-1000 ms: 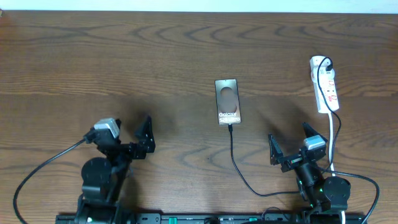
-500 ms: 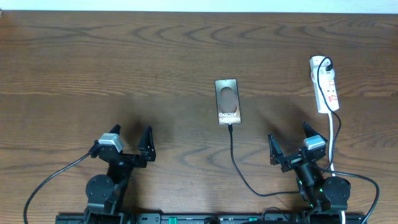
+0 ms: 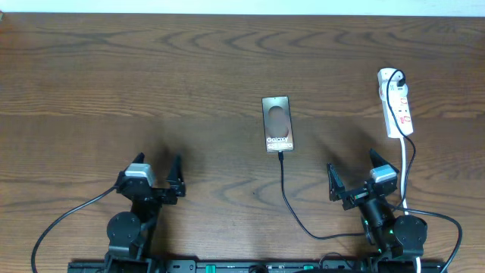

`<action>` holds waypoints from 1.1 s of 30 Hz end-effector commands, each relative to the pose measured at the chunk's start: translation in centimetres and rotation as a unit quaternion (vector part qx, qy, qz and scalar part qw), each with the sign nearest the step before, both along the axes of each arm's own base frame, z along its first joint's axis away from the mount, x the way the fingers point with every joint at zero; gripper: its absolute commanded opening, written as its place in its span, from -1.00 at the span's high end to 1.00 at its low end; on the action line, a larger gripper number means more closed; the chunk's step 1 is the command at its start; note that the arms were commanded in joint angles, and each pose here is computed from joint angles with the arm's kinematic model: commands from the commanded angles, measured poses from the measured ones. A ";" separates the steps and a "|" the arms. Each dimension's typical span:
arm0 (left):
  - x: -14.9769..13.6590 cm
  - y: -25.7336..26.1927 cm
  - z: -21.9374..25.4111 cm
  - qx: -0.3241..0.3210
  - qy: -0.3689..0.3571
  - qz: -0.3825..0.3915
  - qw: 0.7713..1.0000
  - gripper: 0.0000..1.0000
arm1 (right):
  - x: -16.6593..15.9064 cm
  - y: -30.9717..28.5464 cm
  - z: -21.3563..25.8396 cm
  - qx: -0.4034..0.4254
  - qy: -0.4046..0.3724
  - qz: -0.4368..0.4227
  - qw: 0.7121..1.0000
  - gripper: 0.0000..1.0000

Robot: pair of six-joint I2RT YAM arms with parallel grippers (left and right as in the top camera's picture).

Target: Plug charger to phone and switch on socket

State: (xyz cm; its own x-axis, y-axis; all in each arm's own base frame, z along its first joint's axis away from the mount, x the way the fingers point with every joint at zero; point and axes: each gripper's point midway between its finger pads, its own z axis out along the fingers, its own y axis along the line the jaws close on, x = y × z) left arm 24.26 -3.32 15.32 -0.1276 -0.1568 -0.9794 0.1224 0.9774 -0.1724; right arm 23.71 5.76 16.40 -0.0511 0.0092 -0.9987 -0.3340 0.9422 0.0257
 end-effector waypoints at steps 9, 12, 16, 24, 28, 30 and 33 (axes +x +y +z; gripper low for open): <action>0.0 0.3 -1.5 0.071 0.012 0.000 0.997 -0.96 | -0.1 0.2 0.0 -0.005 -0.002 0.005 1.000 -0.99; 0.0 0.3 -1.5 0.071 0.012 0.000 0.997 -0.96 | -0.1 0.2 0.0 -0.005 -0.002 0.005 1.000 -0.98; 0.0 0.3 -1.5 0.071 0.012 0.000 0.997 -0.96 | -0.1 0.2 0.0 -0.005 -0.002 0.005 1.000 -0.99; 0.0 0.3 -1.6 0.071 0.013 0.000 0.997 -0.96 | -0.1 0.2 0.0 -0.005 -0.002 0.005 1.000 -0.99; 0.0 0.3 -1.6 0.071 0.013 0.000 0.997 -0.96 | -0.1 0.2 0.0 -0.005 -0.002 0.005 1.000 -0.99; 0.0 0.3 -1.6 0.071 0.013 0.000 0.997 -0.96 | -0.1 0.2 0.0 -0.005 -0.002 0.005 1.000 -0.99; 0.0 0.3 -1.6 0.071 0.013 0.000 0.997 -0.96 | -0.1 0.2 0.0 -0.005 -0.002 0.005 1.000 -0.99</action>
